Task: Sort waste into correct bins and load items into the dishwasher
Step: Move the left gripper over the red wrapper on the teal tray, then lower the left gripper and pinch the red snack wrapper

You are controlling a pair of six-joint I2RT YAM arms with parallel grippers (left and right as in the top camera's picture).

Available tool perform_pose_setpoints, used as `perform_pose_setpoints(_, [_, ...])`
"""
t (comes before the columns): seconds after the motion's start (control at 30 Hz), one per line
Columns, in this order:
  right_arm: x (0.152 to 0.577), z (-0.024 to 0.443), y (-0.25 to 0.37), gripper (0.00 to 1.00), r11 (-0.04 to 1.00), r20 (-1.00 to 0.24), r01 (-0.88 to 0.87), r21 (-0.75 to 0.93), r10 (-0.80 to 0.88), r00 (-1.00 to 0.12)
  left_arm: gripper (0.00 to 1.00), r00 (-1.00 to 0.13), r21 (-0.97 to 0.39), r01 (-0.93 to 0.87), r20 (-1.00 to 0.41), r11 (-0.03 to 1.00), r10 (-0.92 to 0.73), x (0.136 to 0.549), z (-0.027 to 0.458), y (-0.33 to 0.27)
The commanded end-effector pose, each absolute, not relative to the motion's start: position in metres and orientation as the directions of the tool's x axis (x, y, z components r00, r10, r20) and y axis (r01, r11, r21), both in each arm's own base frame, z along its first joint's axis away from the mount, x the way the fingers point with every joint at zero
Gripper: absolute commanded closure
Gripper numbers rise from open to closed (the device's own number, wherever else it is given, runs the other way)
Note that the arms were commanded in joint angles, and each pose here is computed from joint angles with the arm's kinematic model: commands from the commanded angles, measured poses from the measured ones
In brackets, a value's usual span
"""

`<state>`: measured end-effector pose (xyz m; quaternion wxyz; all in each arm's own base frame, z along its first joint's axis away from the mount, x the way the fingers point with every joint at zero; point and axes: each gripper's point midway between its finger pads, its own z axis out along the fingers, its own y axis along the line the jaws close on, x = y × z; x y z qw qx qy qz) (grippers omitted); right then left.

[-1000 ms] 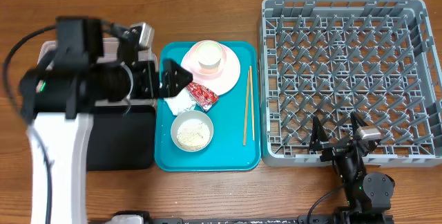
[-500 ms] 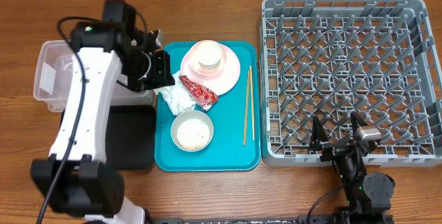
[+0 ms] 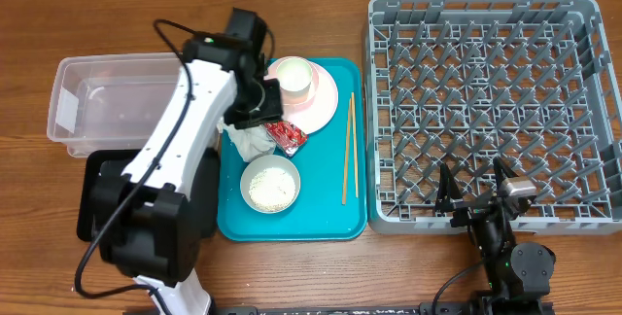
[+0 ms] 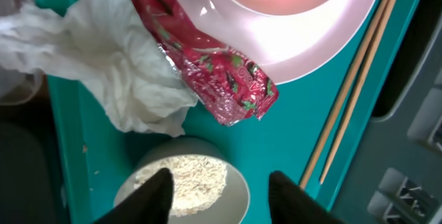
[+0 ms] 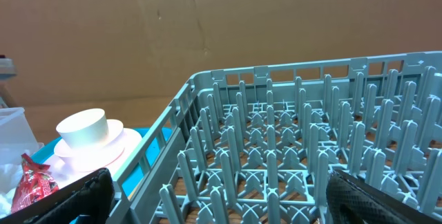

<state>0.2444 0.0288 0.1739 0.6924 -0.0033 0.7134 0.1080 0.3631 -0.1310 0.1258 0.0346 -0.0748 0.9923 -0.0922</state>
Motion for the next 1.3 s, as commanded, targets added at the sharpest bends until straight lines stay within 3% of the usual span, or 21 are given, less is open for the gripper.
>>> perform_pose_setpoints(0.0, [0.245,0.172,0.027,0.0,0.977,-0.988,-0.147,0.153,0.149,-0.035,0.38,-0.963,-0.143,-0.261,-0.025,0.955,-0.267,0.362,0.11,-0.137])
perform_pose_setpoints(0.17, [0.245,0.172,0.027,0.0,0.977,-0.988,-0.147,0.152,0.149,-0.035,0.31,-0.966,-0.173,-0.259,0.033,0.95,-0.258,0.355,0.098,-0.162])
perform_pose_setpoints(0.37, [0.245,0.172,0.027,0.0,0.977,-0.988,-0.147,0.153,0.149,-0.035,0.32,-0.942,-0.148,-0.335,0.068,0.931,-0.328,0.355,0.082,-0.169])
perform_pose_setpoints(0.5, [0.245,0.172,0.027,0.0,0.977,-0.988,-0.147,0.153,0.149,-0.035,0.36,-0.942,-0.147,-0.335,0.052,0.931,-0.331,0.364,0.069,-0.175])
perform_pose_setpoints(0.77, [0.245,0.172,0.027,0.0,0.977,-0.988,-0.147,0.153,0.149,-0.035,0.35,-0.939,-0.064,-0.334,-0.061,0.94,-0.338,0.381,0.064,-0.156])
perform_pose_setpoints(0.93, [0.245,0.172,0.027,0.0,0.977,-0.988,-0.147,0.153,0.149,-0.035,0.4,-0.95,-0.067,-0.291,-0.097,0.954,-0.297,0.387,0.064,-0.16])
perform_pose_setpoints(1.03, [0.245,0.172,0.027,0.0,0.977,-0.988,-0.147,0.153,0.149,-0.035,0.51,-0.95,-0.059,-0.285,-0.118,0.957,-0.291,0.39,0.064,-0.161])
perform_pose_setpoints(1.27, [0.245,0.172,0.027,0.0,0.977,-0.988,-0.147,0.153,0.149,-0.035,0.53,-0.95,-0.051,-0.278,-0.136,0.959,-0.282,0.392,0.063,-0.163])
